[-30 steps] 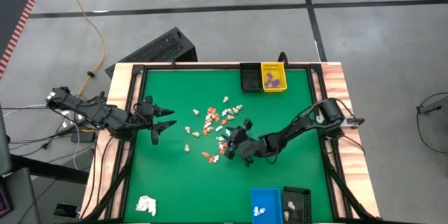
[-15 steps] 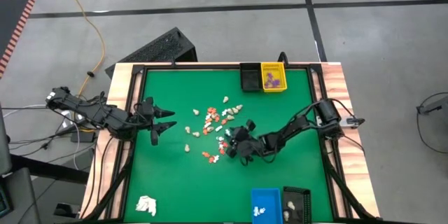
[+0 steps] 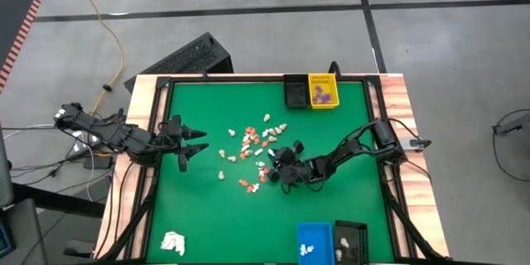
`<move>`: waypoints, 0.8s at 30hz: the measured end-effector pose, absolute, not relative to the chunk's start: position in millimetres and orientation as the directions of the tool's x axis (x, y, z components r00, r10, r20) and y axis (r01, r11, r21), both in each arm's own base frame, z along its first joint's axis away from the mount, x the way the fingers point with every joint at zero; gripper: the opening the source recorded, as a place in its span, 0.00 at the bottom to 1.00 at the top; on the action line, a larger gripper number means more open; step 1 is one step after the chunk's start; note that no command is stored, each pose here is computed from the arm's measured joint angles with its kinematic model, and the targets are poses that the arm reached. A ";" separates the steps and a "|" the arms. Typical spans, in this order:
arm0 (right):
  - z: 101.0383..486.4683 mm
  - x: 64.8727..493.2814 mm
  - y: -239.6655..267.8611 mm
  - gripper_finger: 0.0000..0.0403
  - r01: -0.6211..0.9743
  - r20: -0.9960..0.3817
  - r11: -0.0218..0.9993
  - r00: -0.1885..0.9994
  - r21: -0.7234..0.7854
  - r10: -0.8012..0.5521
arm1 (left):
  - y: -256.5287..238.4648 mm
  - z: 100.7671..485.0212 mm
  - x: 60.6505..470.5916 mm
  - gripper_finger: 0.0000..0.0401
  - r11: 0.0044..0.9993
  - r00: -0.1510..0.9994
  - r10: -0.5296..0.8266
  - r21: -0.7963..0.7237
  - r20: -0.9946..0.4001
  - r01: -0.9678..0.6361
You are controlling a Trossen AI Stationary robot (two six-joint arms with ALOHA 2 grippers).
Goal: Sort Halloween decoration
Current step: Put the white skeleton toy into the blue basket
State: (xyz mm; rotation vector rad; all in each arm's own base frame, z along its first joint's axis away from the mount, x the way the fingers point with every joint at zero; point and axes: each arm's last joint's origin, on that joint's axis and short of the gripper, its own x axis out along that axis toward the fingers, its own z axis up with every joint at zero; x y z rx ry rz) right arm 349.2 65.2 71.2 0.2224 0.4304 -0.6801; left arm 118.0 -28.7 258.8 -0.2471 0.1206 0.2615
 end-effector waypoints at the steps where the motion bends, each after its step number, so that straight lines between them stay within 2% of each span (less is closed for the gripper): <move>1: 71.7 349.1 65.2 0.23 0.650 -0.454 0.757 0.695 0.064 -0.558 | -28.7 258.8 118.0 0.47 0.936 0.959 0.241 -0.226 -0.150 -0.270; 5: 79.7 349.3 65.2 0.07 0.646 -0.445 0.759 0.704 0.078 -0.554 | -28.6 258.8 118.0 0.47 0.935 0.958 0.243 -0.225 -0.149 -0.272; 7: 87.0 349.9 65.2 0.03 0.637 -0.436 0.765 0.717 0.092 -0.544 | -28.6 258.8 118.0 0.47 0.935 0.958 0.243 -0.227 -0.149 -0.273; 11: 108.5 348.9 64.4 0.04 0.595 -0.432 0.794 0.753 0.124 -0.496 | -28.6 258.8 118.0 0.47 0.931 0.958 0.244 -0.239 -0.149 -0.275; 15: 151.1 347.2 55.4 0.02 0.581 -0.353 0.803 0.784 0.131 -0.510 | -28.2 258.9 117.9 0.47 0.928 0.955 0.257 -0.238 -0.148 -0.287; 19: 186.9 338.2 27.1 0.02 0.628 -0.317 0.774 0.752 0.080 -0.578 | -27.5 259.0 117.7 0.47 0.922 0.949 0.280 -0.235 -0.145 -0.308; 24: 220.2 317.9 -27.6 0.02 0.744 -0.315 0.667 0.644 0.044 -0.697 | -27.5 259.0 117.7 0.47 0.922 0.949 0.280 -0.235 -0.145 -0.308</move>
